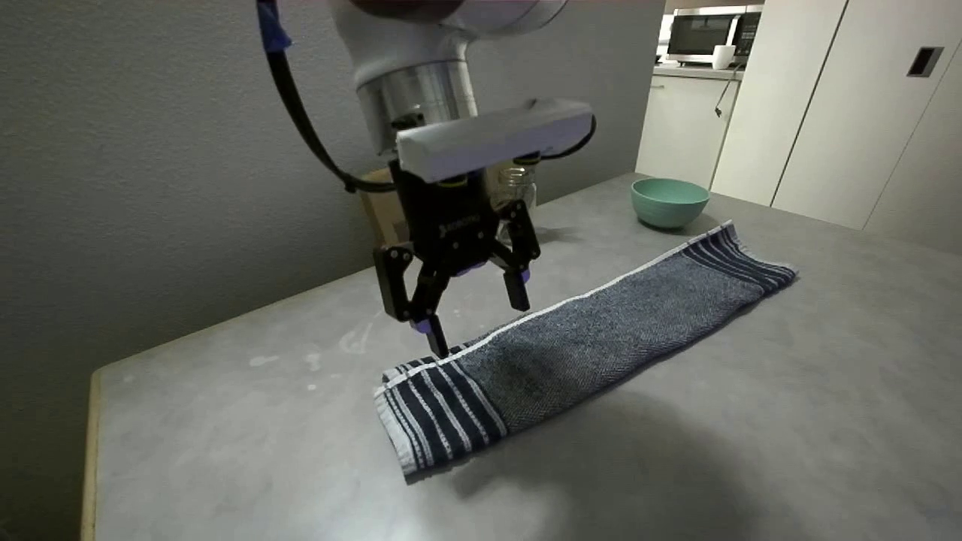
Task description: Fold the towel
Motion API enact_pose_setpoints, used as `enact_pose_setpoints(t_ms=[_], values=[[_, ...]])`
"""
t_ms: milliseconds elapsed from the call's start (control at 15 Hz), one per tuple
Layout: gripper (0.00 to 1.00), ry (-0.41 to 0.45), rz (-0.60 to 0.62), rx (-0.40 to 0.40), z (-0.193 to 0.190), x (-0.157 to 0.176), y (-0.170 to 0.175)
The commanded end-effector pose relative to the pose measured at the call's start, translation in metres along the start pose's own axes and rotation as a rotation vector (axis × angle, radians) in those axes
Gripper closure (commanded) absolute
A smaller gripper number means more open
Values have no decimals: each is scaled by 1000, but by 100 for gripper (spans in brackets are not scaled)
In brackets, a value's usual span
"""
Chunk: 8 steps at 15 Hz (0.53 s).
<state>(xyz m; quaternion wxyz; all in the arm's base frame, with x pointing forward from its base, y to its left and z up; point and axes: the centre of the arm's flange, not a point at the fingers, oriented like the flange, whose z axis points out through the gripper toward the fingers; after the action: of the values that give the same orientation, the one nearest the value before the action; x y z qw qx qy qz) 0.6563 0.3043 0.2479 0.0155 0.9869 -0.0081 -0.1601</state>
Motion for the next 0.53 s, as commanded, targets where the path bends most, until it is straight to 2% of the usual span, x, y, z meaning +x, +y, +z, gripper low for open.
enact_pose_setpoints(t_ms=[0,267,467], values=[[0,-88,-68,-34,9,41,-33],[0,-126,-64,-84,17,49,-57],[0,-148,-11,-79,17,45,-71]])
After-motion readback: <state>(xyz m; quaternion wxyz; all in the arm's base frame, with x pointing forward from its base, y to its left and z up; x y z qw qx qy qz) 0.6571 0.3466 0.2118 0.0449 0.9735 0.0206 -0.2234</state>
